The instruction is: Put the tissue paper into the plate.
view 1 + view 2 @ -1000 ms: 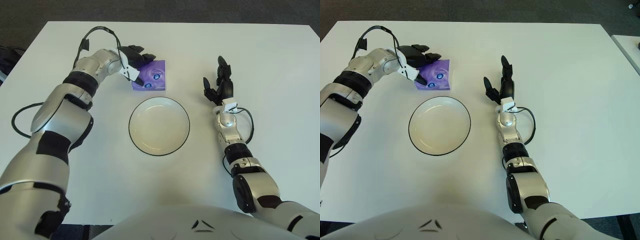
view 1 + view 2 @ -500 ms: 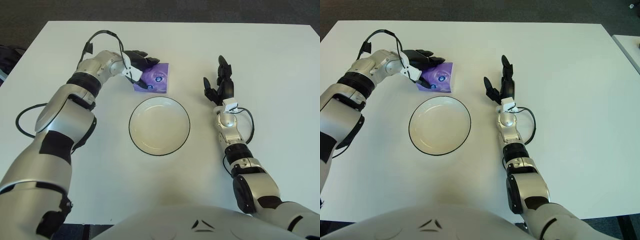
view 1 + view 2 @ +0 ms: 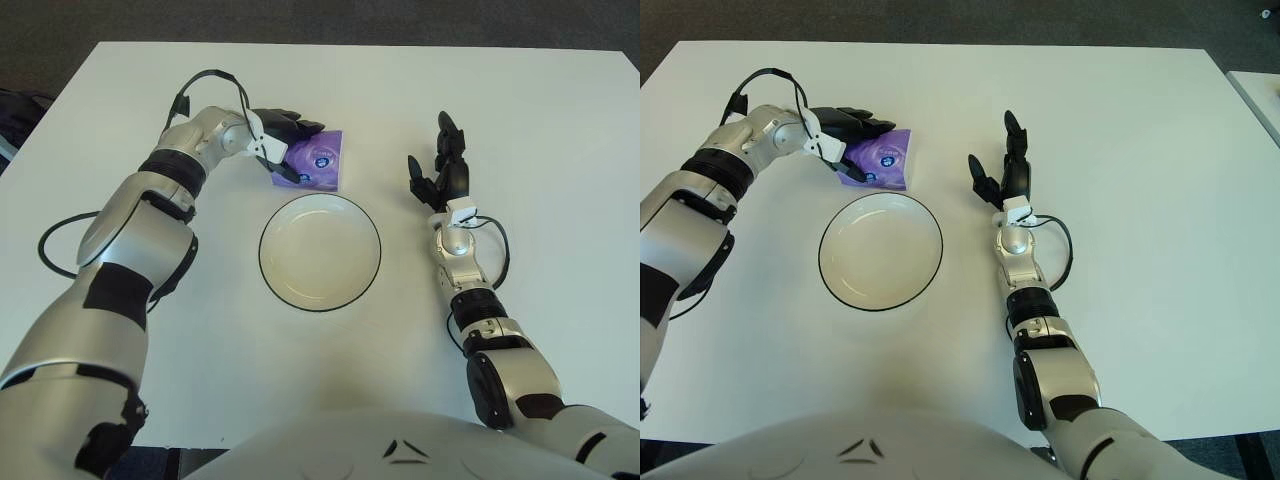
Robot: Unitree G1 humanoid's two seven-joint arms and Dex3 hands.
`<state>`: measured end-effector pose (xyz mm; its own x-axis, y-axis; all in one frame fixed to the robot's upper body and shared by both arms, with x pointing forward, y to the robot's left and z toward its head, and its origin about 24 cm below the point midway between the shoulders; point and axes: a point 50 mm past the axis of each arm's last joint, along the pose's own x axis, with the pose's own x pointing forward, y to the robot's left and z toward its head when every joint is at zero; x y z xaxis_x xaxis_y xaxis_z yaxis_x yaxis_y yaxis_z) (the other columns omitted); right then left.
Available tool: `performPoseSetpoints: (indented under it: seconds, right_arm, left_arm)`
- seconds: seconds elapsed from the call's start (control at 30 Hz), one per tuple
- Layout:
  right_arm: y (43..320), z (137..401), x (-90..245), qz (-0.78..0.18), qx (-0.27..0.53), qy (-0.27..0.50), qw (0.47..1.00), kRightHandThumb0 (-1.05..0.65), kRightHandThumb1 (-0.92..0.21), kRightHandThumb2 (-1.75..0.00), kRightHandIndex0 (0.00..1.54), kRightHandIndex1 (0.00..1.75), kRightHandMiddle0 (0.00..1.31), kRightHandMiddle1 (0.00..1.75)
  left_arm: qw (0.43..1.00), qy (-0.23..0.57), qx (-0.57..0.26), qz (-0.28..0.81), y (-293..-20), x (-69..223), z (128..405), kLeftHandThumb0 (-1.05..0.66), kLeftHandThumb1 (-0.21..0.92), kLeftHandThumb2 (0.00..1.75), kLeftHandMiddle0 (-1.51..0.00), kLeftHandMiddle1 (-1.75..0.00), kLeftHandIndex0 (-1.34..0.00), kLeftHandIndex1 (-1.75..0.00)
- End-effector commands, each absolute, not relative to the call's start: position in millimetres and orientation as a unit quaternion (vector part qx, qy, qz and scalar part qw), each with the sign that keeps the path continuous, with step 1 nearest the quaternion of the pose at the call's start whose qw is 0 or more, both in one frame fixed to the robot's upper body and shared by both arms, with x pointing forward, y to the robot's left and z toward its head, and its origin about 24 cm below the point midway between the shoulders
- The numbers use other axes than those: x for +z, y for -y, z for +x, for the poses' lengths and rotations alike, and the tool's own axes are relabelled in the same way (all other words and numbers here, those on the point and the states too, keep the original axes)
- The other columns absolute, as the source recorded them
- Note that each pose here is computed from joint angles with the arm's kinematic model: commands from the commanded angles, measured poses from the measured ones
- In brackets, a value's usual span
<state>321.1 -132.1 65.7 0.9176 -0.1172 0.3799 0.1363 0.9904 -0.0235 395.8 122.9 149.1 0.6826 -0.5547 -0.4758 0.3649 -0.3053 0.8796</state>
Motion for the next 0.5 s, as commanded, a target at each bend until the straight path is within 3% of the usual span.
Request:
performPoseSetpoints:
  seconds: [0.0,0.47]
  right_arm:
    - [137.3,280.5,-3.8,-0.040,-0.077,0.065,0.994,-0.66,-0.92,-0.49,0.27,0.00,0.00,0.37]
    - [139.8,279.2,-3.8,-0.046,-0.081,0.066,0.993,-0.65,-0.92,-0.51,0.28,0.00,0.00,0.39]
  left_arm:
    - [0.536,-0.010,-0.486,0.690,-122.0,85.9,373.1,-1.05,0.92,0.07,0.00,0.00,0.00,0.00]
    - [0.528,-0.007,-0.486,0.697,-124.4,73.4,368.0,-1.05,0.90,0.08,0.00,0.00,0.00,0.00]
